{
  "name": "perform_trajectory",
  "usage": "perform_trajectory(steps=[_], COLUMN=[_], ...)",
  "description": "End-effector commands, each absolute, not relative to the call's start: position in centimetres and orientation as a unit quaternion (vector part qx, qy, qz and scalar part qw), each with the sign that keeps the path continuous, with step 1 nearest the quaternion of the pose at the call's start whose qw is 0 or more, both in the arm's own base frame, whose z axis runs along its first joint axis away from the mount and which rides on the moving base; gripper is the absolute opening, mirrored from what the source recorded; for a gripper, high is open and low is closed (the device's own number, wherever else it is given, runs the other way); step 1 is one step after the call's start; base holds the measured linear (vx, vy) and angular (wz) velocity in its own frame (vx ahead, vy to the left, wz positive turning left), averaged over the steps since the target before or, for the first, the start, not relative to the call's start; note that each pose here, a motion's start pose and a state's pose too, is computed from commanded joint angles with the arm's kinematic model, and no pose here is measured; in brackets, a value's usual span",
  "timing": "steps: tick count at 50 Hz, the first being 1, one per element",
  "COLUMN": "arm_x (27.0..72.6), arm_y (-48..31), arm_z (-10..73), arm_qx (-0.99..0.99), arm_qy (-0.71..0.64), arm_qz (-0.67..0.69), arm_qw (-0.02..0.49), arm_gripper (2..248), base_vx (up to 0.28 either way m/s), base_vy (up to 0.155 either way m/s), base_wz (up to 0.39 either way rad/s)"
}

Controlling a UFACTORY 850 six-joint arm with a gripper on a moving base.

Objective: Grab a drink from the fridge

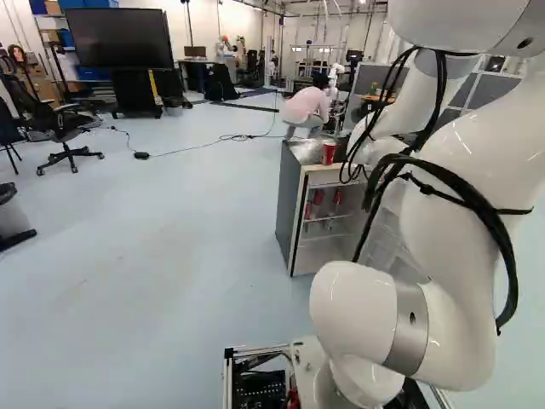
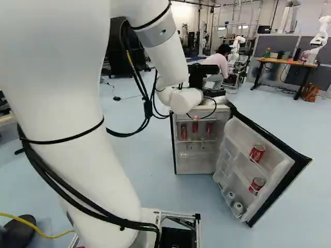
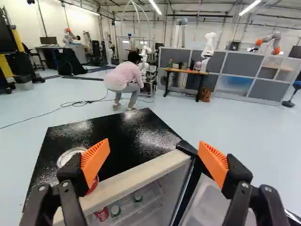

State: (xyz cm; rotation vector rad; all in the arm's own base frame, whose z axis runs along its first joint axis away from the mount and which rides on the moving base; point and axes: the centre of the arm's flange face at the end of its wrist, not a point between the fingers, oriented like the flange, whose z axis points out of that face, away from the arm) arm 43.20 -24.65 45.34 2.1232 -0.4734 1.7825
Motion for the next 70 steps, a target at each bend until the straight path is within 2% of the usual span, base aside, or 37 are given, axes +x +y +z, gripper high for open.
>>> perform_trajectory(steps=[41,70], arm_x=[42.5,42.1], arm_y=[-32.4,-37.0], arm_z=[47.3,49.8], arm_qx=[0.729,0.71], arm_qy=[-0.363,-0.398], arm_qz=[0.553,0.551], arm_qw=[0.175,0.187], arm_gripper=[247,247], base_vx=[0.0,0.0], base_vy=[0.0,0.0], base_wz=[0.0,0.0])
